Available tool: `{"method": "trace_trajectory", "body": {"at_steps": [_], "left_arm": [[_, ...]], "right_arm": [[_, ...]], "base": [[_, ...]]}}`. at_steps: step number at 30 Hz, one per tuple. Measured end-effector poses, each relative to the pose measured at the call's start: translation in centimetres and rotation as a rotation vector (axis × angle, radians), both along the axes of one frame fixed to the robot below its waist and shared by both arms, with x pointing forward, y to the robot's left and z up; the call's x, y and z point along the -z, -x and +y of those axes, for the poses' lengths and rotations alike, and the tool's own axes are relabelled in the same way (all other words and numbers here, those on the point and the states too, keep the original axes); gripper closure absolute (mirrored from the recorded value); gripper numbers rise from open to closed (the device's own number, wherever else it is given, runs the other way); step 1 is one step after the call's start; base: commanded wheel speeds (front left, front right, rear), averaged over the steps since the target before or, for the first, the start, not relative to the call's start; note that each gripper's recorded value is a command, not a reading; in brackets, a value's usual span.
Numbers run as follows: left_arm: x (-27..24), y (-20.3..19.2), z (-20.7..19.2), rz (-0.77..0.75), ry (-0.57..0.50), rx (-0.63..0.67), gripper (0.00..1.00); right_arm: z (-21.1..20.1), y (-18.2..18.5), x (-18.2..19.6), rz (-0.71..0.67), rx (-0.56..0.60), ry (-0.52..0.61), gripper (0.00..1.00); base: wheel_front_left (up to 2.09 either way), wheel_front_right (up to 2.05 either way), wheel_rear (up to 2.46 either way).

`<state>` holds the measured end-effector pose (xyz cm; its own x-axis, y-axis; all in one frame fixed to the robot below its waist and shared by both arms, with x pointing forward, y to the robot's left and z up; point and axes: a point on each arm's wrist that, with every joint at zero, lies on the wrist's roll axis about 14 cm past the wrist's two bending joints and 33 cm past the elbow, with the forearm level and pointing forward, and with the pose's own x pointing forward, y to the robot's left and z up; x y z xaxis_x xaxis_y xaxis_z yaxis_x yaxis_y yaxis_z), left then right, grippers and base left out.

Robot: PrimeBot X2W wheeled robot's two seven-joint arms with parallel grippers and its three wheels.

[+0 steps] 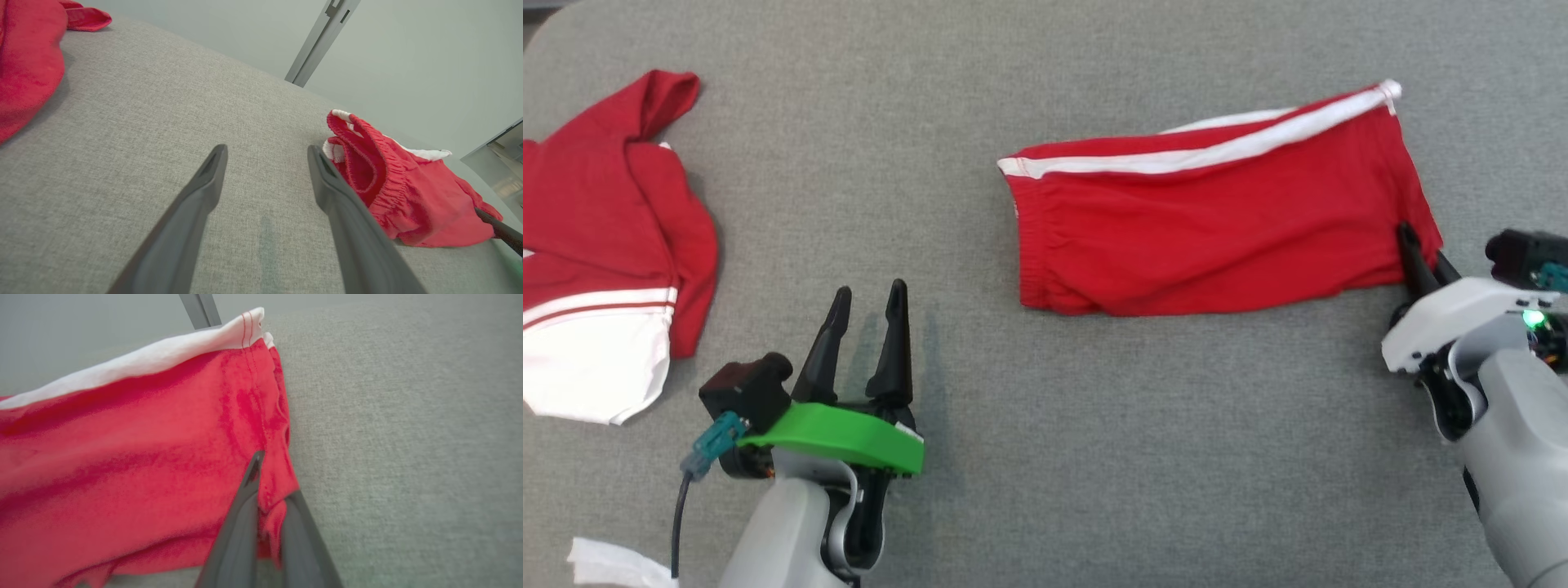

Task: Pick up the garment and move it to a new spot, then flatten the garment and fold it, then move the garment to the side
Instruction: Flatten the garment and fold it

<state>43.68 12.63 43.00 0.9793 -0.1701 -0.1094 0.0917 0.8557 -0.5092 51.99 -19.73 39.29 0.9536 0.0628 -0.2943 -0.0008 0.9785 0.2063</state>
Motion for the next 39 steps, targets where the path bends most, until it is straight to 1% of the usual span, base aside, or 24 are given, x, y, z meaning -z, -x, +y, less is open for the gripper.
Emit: {"method": "trace_trajectory", "body": {"at_steps": [1,7,10,12,16,18,19,21,23,24,25,26,27,30,34,37,39], "left_arm": [[-0.1,0.8,-0.1,0.001,-0.002,0.001,0.0],[-0.8,2.8,-0.8,-0.005,0.01,0.012,0.0],[-1.3,3.3,-1.2,-0.014,0.017,0.019,0.0],[-1.4,3.6,-1.5,-0.017,0.02,0.023,0.0],[-1.7,3.9,-1.6,-0.024,0.021,0.025,0.0],[-1.7,4.1,-1.4,-0.022,0.021,0.018,0.0],[-1.7,4.1,-1.2,-0.022,0.02,0.013,0.0],[-1.7,4.3,-0.7,-0.021,0.018,-0.002,0.0],[-1.8,4.5,-0.2,-0.021,0.016,-0.016,0.0],[-1.8,4.6,0.1,-0.02,0.014,-0.026,0.0],[-1.7,4.7,0.5,-0.019,0.012,-0.036,0.0],[-1.7,4.8,0.8,-0.018,0.01,-0.045,0.0],[-1.7,4.9,1.1,-0.016,0.008,-0.054,0.0],[-1.7,5.3,1.8,-0.014,0.005,-0.077,0.0],[-1.6,5.5,2.5,-0.012,-0.005,-0.096,0.0],[-1.5,5.3,2.3,-0.015,-0.024,-0.084,0.0],[-1.7,5.0,2.2,-0.024,-0.037,-0.078,0.0]], "right_arm": [[-1.6,1.6,-0.2,-0.002,0.037,-0.003,1.0],[-5.2,5.6,-1.2,-0.018,0.124,-0.004,1.0],[-5.8,6.2,-2.4,-0.054,0.141,-0.009,1.0],[-5.1,5.8,-3.8,-0.096,0.121,-0.01,1.0],[-0.9,3.5,-7.6,-0.214,0.021,-0.035,1.0],[3.1,1.9,-10.3,-0.289,-0.07,-0.063,1.0],[5.0,1.5,-11.1,-0.312,-0.113,-0.077,1.0],[10.1,1.2,-12.7,-0.351,-0.227,-0.115,1.0],[14.3,1.7,-13.0,-0.351,-0.334,-0.127,1.0],[16.3,2.2,-12.6,-0.333,-0.392,-0.12,1.0],[18.1,2.9,-11.8,-0.306,-0.446,-0.111,0.91],[19.4,3.6,-11.2,-0.287,-0.488,-0.102,0.57],[20.8,4.4,-10.3,-0.264,-0.539,-0.083,0.0],[23.7,6.6,-8.7,-0.217,-0.638,-0.081,0.0],[25.1,8.5,-8.3,-0.205,-0.688,-0.11,0.0],[24.5,8.5,-8.7,-0.218,-0.668,-0.126,0.0],[22.9,7.5,-10.1,-0.259,-0.61,-0.141,0.0]], "base": [[0.0,0.0,0.0],[0.0,0.0,0.0],[0.0,0.0,0.0],[0.0,0.0,0.0],[0.0,0.0,0.0],[0.0,0.0,0.0],[0.0,0.0,0.0],[0.0,0.0,0.0],[0.0,0.0,0.0],[0.0,0.0,0.0],[0.0,0.0,0.0],[0.0,0.0,0.0],[0.0,0.0,0.0],[0.0,0.0,0.0],[0.0,0.0,0.0],[0.0,0.0,0.0],[0.0,0.0,0.0]]}}
